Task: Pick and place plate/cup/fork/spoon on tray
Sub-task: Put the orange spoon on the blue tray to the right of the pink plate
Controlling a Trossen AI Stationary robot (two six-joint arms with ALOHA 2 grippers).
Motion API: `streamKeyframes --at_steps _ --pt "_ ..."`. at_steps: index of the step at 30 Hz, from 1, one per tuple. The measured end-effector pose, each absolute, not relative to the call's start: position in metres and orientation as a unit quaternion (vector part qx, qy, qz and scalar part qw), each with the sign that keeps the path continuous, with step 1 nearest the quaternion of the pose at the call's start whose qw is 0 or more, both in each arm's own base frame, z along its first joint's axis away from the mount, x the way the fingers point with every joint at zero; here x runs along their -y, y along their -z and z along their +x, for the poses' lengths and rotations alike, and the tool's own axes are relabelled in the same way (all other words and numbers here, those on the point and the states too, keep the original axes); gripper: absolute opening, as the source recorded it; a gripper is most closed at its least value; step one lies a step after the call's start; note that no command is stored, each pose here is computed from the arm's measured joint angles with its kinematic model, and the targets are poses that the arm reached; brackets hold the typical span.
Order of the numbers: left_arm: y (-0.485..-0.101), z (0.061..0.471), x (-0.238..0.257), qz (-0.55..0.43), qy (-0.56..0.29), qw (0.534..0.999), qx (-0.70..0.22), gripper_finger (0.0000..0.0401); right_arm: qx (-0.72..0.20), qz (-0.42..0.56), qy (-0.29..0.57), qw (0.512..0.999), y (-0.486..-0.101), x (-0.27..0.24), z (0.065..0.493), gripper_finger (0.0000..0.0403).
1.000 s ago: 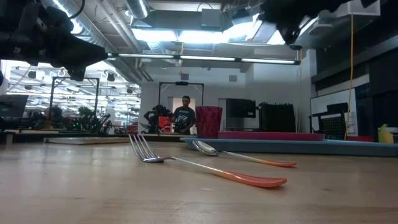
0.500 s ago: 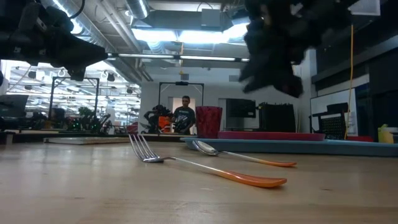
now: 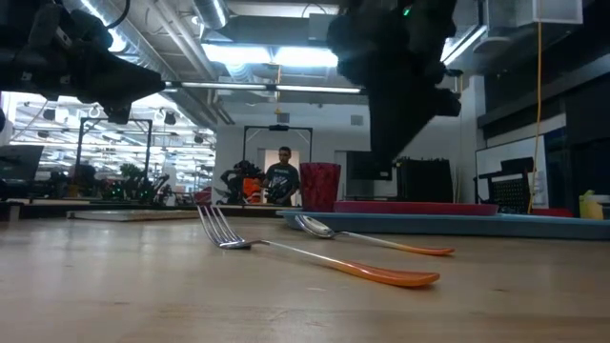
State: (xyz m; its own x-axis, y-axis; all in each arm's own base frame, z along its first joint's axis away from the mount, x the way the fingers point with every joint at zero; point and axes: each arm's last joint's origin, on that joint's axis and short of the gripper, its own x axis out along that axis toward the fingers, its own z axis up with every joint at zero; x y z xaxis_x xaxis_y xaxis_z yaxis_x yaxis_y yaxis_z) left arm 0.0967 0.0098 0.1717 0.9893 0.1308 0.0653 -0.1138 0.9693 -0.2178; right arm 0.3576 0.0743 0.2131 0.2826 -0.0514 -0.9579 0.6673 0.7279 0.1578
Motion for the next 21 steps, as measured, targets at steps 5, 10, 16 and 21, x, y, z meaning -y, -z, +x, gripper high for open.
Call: streamKeyframes --at_steps 5,10,16,21 --pt "-0.172 0.097 -0.01 -0.107 -0.062 0.992 0.04 0.007 -0.57 0.266 0.252 0.735 -0.189 -0.079 0.378 0.0108" --pt "-0.172 0.097 -0.01 -0.107 -0.062 0.992 0.04 0.007 -0.577 0.263 0.27 0.724 -0.173 -0.079 0.383 0.0108" --pt "-0.172 0.097 -0.01 -0.107 -0.062 0.992 0.04 0.007 -0.549 0.275 0.301 0.73 -0.173 -0.082 0.384 0.0108" --pt "-0.172 0.097 -0.01 -0.107 -0.062 0.992 0.04 0.007 -0.544 0.272 0.292 0.738 -0.167 -0.088 0.383 0.0108"
